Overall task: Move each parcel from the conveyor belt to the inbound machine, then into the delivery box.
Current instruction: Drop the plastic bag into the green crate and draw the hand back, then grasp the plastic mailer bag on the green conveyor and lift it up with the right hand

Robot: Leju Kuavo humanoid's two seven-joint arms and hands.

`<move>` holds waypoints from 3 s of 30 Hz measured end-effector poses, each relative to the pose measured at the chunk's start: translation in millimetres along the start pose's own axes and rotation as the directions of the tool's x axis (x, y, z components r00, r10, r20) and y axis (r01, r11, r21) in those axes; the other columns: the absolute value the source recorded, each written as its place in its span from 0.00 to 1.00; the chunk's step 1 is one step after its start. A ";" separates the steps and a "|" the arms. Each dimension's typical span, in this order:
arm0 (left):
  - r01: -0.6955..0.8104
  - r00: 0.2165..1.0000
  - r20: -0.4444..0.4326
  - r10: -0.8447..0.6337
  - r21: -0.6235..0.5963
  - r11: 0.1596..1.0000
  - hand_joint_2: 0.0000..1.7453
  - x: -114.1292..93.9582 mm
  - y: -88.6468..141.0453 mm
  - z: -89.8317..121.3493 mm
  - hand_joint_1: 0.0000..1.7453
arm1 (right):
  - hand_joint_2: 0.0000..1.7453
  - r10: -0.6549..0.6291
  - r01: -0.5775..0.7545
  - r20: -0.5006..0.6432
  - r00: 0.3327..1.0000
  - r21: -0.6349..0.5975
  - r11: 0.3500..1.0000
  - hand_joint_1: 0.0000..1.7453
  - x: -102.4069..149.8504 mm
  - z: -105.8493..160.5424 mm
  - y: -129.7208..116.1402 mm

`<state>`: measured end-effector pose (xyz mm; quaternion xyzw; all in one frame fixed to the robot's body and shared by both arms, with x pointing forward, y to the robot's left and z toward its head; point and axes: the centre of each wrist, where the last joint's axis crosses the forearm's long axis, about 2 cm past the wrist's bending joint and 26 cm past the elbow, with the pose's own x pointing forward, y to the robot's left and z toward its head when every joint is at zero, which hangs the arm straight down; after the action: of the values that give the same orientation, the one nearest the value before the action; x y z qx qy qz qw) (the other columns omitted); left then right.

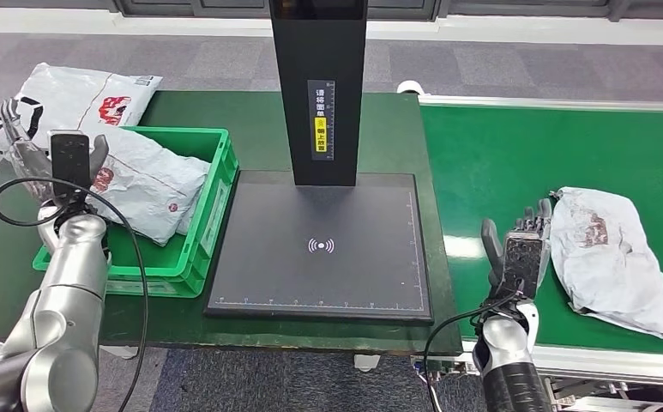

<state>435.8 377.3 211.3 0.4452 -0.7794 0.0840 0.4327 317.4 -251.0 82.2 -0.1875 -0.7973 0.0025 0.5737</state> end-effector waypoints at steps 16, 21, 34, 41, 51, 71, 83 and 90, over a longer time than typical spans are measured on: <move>-0.510 0.835 -0.199 0.513 -0.633 0.583 1.00 76.4 -95.6 119.6 0.00 | 1.00 0.138 -0.138 -0.009 0.990 -0.014 0.990 0.00 -8.3 -16.2 -3.8; -0.560 0.792 -0.254 0.555 -0.662 0.497 1.00 87.5 -103.6 134.1 0.00 | 1.00 0.183 -0.184 -0.018 0.983 -0.024 0.983 0.00 -11.4 -17.7 -6.1; -0.652 0.722 -0.471 0.507 -0.708 0.270 1.00 108.5 -130.3 197.2 0.00 | 1.00 0.747 -0.753 -0.137 0.650 0.014 0.658 0.00 -40.5 -29.4 -54.7; -0.656 0.737 -0.506 0.448 -0.694 0.295 1.00 105.5 -131.3 205.7 0.00 | 1.00 0.860 -0.880 -0.321 0.398 0.133 0.457 0.00 -65.3 -22.1 -84.0; -0.644 0.753 -0.502 0.426 -0.695 0.320 1.00 99.1 -128.8 209.9 0.00 | 1.00 0.880 -0.851 -0.431 0.201 0.368 0.375 0.00 -87.9 -10.8 -96.9; -0.622 0.770 -0.480 0.421 -0.714 0.322 1.00 95.7 -126.9 205.2 0.00 | 1.00 0.900 -0.612 -0.436 -0.002 0.712 0.344 0.00 -102.7 6.2 -97.3; -0.619 0.770 -0.482 0.419 -0.723 0.306 1.00 95.7 -127.0 204.2 0.00 | 1.00 0.899 -0.499 -0.436 -0.044 0.789 0.358 1.00 -102.8 0.0 -101.5; -0.615 0.775 -0.480 0.411 -0.724 0.312 1.00 93.5 -125.9 202.7 0.00 | 1.00 0.896 -0.563 -0.444 0.008 0.739 0.371 1.00 -102.1 -1.5 -103.3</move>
<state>389.4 140.4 125.3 -0.1129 -0.7648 -0.1318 0.6204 316.0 -378.2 12.0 -0.4503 -0.1820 0.3633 0.7950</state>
